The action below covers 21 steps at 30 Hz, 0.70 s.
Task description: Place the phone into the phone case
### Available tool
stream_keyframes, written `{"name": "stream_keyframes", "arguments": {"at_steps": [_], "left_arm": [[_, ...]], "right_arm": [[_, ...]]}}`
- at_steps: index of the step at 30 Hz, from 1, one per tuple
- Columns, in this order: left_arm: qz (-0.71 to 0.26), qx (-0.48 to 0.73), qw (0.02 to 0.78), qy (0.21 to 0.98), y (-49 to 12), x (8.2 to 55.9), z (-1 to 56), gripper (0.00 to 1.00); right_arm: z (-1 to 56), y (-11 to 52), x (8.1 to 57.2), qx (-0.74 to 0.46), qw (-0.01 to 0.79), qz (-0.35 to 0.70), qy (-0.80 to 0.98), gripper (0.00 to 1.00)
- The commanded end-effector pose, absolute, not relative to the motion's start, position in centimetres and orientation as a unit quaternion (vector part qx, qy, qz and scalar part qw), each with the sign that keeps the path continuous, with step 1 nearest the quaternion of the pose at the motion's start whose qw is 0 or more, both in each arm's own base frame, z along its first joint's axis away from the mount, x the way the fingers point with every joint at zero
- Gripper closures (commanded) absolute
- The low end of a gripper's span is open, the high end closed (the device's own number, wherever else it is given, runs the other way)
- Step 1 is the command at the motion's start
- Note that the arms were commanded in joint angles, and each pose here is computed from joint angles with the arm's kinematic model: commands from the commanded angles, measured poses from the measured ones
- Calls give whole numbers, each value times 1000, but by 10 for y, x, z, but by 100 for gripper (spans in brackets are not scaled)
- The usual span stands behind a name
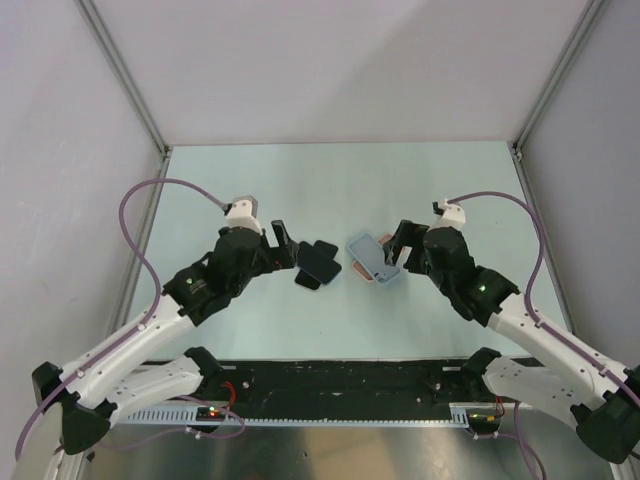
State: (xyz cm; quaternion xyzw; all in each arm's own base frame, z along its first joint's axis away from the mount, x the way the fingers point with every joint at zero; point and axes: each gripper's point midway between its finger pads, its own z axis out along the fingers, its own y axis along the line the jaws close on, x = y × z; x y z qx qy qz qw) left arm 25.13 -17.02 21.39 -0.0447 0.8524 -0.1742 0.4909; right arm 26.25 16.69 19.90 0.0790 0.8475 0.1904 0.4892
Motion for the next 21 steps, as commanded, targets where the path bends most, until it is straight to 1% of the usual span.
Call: {"name": "stream_keyframes", "arguments": {"at_steps": [1,9,14,17,21], "left_arm": [[-177,-45,500,846,-166,251,224,2],[-187,-63,492,848,-166,253,224,2],[-189,-72,478,854,-163,255,215,2],[-194,-75,466,860,-163,253,207,2],[-198,-77,457,864,-160,252,201,2]], "right_arm": [[202,170,271,72,499,196,841,0],[183,160,299,80,470,206,855,0],[164,159,322,72,438,218,869,6],[149,169,334,42,414,217,883,9],[120,186,351,-2,364,202,909,18]]}}
